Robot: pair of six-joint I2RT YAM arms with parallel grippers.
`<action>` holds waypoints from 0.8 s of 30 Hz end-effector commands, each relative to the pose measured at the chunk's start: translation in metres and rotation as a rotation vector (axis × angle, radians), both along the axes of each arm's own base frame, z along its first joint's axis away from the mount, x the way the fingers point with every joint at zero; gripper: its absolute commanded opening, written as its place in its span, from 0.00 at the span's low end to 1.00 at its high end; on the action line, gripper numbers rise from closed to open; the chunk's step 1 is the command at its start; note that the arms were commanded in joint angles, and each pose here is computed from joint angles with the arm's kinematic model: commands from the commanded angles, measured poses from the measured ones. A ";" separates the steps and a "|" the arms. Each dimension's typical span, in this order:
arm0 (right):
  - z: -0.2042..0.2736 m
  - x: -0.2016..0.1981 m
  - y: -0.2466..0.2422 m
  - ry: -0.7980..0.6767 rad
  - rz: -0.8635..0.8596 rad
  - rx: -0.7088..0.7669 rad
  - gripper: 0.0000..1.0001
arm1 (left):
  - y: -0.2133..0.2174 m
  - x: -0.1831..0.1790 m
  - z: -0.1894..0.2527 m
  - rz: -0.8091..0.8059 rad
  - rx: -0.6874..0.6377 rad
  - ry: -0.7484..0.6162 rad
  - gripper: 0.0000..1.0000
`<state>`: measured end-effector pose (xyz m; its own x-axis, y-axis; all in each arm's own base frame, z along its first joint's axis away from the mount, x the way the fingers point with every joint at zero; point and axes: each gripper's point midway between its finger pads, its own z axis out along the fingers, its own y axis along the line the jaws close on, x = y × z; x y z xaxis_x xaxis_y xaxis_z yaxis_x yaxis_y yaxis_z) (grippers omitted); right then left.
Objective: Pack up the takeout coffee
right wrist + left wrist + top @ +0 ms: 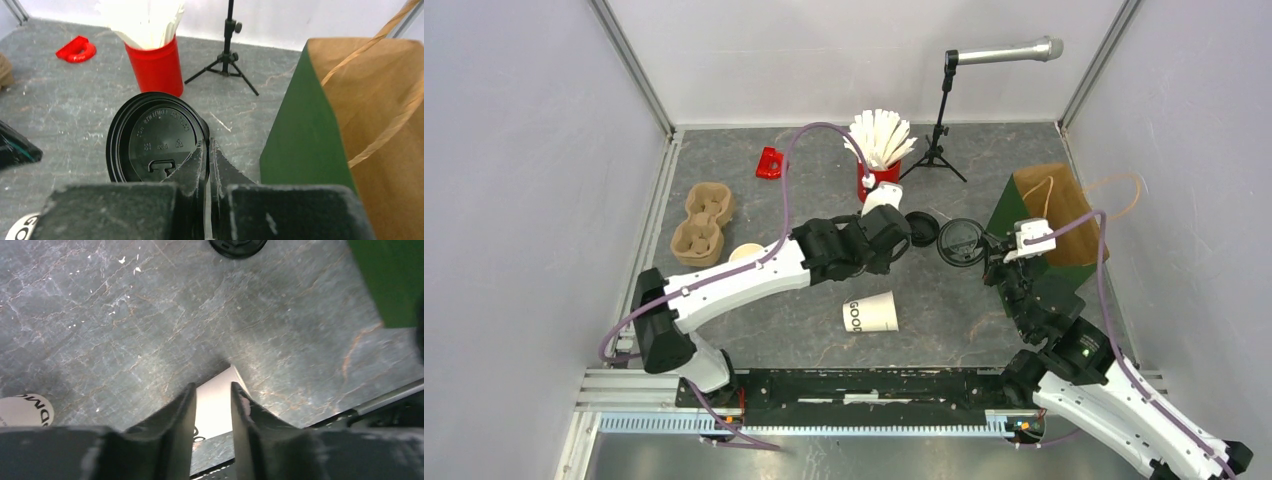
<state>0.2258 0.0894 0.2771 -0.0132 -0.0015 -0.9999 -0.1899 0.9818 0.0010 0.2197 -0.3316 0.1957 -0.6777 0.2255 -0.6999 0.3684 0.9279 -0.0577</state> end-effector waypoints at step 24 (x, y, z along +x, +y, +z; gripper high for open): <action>0.077 -0.038 -0.069 -0.179 -0.138 0.111 0.02 | -0.027 -0.047 -0.097 0.043 0.557 0.048 0.59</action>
